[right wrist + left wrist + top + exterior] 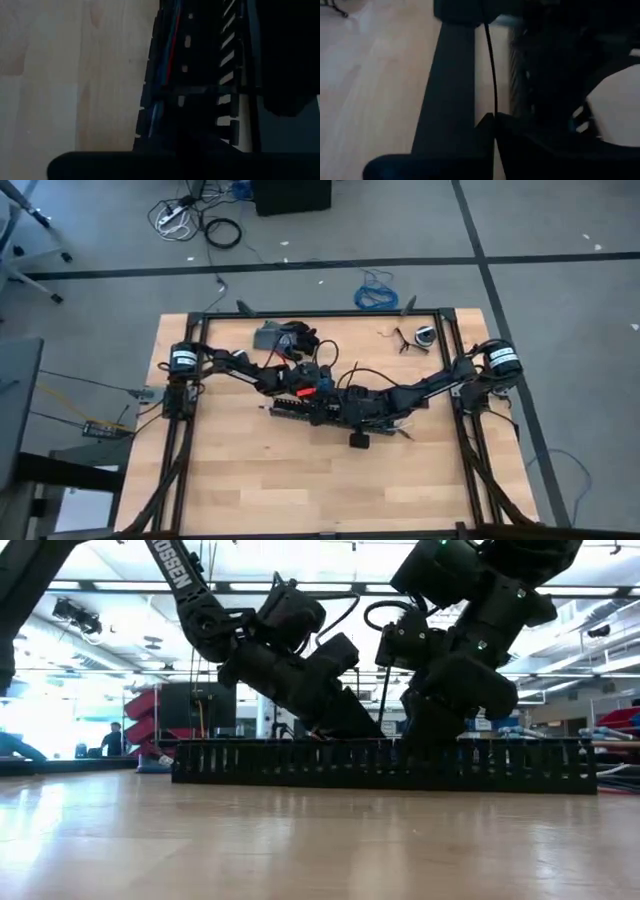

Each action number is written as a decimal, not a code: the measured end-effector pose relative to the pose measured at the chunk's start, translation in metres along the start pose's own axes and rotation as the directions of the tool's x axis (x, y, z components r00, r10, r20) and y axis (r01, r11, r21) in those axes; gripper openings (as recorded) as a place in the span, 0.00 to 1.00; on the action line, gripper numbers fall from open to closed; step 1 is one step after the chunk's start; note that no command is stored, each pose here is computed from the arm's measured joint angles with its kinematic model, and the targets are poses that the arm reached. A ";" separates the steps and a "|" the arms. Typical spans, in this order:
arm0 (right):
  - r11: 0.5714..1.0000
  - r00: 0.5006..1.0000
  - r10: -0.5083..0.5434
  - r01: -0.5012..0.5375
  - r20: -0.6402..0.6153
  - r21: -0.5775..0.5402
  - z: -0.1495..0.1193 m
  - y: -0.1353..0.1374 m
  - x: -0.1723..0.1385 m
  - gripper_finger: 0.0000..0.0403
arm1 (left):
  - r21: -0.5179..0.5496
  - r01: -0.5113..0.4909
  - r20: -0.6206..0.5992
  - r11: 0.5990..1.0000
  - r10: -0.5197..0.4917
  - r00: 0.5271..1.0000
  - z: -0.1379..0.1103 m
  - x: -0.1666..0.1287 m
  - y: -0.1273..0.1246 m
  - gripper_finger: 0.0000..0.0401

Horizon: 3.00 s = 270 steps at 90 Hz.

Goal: Ziptie cables
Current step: Put the cable wires in the black cable duct

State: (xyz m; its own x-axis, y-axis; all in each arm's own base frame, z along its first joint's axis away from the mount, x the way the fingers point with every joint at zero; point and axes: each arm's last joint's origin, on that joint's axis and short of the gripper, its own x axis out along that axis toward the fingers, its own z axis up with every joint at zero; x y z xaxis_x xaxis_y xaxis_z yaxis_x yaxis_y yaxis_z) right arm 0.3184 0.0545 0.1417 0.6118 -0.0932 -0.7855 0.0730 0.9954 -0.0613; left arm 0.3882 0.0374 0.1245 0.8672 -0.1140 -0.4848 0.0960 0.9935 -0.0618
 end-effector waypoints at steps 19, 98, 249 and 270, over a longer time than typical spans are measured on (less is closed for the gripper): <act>1.000 1.000 -0.016 0.016 0.016 -0.019 0.001 -0.001 0.000 0.00 | 0.005 0.000 0.006 1.000 0.000 1.000 0.000 0.000 0.000 0.00; 0.992 0.999 -0.013 0.019 0.046 -0.124 0.021 0.000 -0.023 0.43 | 0.033 0.036 0.027 0.999 -0.037 0.999 0.002 0.000 -0.002 0.00; 0.991 0.995 0.090 -0.084 -0.052 0.103 0.021 -0.008 -0.006 0.70 | 0.054 0.052 0.012 0.997 -0.053 0.999 0.001 0.000 -0.002 0.00; 0.992 0.995 0.083 -0.077 -0.055 0.103 0.021 -0.008 -0.006 0.63 | 0.056 0.053 0.017 0.997 -0.054 0.998 0.001 0.000 -0.002 0.00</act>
State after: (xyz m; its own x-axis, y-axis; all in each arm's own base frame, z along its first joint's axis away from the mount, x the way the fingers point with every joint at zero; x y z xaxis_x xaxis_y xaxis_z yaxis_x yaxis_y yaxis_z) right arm 0.3305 0.0464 0.1595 0.5713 -0.0086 -0.8207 0.1065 0.9923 0.0637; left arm 0.3885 0.0357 0.1257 0.8690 -0.1671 -0.4657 0.1689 0.9849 -0.0384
